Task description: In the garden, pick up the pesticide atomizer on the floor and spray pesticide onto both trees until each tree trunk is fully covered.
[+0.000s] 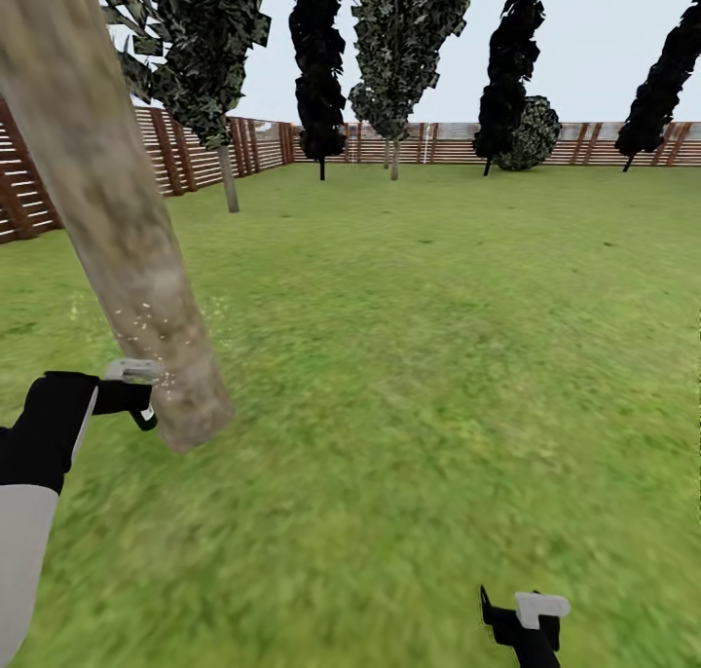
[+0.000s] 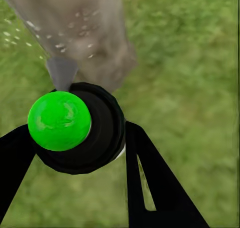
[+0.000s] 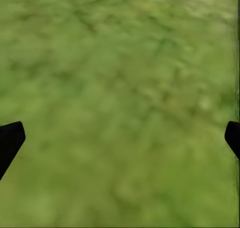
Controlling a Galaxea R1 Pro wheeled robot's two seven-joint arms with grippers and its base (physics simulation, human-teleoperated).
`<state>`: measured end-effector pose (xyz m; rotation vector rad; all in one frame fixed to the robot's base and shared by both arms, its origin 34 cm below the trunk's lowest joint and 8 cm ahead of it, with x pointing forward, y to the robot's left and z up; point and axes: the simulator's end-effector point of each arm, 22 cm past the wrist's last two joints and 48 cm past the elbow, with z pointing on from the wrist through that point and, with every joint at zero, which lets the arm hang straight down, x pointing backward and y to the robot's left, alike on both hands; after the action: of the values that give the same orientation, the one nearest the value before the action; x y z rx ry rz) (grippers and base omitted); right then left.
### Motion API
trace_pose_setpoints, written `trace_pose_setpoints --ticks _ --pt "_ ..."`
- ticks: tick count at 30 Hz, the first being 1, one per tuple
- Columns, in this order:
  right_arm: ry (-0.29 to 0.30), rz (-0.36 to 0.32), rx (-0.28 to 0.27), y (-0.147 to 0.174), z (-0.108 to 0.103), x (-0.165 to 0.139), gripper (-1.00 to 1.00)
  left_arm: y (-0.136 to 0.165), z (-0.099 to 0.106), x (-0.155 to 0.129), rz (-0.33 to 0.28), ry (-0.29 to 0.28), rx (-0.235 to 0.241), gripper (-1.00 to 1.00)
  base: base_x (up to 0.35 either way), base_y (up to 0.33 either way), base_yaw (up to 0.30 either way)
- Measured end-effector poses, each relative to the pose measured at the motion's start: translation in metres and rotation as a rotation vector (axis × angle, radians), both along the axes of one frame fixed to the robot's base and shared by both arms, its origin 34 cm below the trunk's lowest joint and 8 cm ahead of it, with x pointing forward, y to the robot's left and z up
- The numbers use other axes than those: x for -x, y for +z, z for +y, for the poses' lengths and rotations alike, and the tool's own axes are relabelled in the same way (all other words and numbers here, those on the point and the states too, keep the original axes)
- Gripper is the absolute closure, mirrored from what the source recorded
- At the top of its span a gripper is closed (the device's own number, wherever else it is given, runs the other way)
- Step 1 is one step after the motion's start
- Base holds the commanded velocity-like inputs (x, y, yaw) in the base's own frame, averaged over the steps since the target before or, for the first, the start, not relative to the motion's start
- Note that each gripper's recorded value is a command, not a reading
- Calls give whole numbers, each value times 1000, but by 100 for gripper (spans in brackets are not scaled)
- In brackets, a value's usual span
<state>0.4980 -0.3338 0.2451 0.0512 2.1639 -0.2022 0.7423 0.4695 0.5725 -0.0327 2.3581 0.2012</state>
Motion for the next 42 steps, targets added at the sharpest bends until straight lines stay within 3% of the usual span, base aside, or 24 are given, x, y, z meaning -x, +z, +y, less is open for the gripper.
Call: trace_pose_setpoints --ticks 12,15,17,26,42 --pt "0 0 -2 0 1 0 -100 -4 1 1 8 4 1 100 2 -274 182" --pt "0 0 -2 0 1 0 -100 -31 7 12 70 26 3 100 0 -274 67" --pt "0 -1 -1 0 1 -1 -100 -35 11 14 79 39 -1 100 0 -274 9" --pt "1 -1 -3 0 2 0 -100 -37 9 14 80 42 2 100 23 -274 153" --pt "1 0 -3 0 2 0 -100 -37 10 15 82 44 0 100 176 -241 105"
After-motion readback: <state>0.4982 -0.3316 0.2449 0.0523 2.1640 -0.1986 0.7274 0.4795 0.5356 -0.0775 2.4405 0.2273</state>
